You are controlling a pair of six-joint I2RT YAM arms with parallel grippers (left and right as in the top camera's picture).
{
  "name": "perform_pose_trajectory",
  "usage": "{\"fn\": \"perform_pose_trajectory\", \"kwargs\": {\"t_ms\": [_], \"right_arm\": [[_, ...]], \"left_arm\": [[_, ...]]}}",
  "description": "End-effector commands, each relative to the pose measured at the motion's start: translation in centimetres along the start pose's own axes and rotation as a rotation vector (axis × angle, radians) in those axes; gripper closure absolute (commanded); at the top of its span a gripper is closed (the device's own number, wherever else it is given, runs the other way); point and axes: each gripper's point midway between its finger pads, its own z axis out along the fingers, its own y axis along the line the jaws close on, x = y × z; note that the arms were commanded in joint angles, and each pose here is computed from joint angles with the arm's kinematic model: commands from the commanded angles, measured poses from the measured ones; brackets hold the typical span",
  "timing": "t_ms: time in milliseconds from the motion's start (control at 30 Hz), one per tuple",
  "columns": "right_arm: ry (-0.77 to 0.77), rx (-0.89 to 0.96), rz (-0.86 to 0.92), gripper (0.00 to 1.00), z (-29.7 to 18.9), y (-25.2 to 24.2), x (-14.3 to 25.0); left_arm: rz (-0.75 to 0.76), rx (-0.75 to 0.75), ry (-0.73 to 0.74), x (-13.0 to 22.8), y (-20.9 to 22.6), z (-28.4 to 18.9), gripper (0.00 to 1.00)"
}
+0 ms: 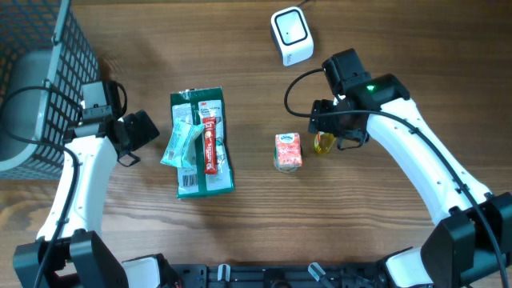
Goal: Scan the item barcode
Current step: 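Lower the right gripper and grasp the oil bottle by its neck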
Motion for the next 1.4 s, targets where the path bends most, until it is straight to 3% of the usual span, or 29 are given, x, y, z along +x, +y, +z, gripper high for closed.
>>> {"fn": "perform_pose_trajectory", "kwargs": {"t_ms": [0, 700, 867, 1000, 1167, 1267, 1367], "right_arm": [[0.007, 0.031, 0.008, 0.2, 1.0, -0.5, 0.4], [-0.004, 0.024, 0.009, 0.26, 2.1, -0.5, 0.5], [-0.026, 0.01, 0.037, 0.45, 2.1, -0.2, -0.1], [-0.028, 0.009, 0.036, 0.53, 2.1, -0.1, -0.1], [-0.026, 0.011, 0.033, 0.52, 2.1, -0.2, 0.0], [-0.025, 0.011, 0.032, 0.43, 2.1, -0.2, 0.0], [-0.026, 0.011, 0.031, 0.41, 2.1, -0.2, 0.0]], "left_arm": [[-0.007, 0.017, -0.029, -0.8, -0.2, -0.8, 0.0], [-0.007, 0.017, -0.029, -0.8, -0.2, -0.8, 0.0], [-0.007, 0.017, -0.029, -0.8, -0.2, -0.8, 0.0], [-0.007, 0.017, -0.029, -0.8, -0.2, -0.8, 0.0], [-0.007, 0.017, -0.029, -0.8, -0.2, -0.8, 0.0], [-0.007, 0.017, -0.029, -0.8, -0.2, -0.8, 0.0], [-0.007, 0.017, -0.029, -0.8, -0.2, -0.8, 0.0]]}}
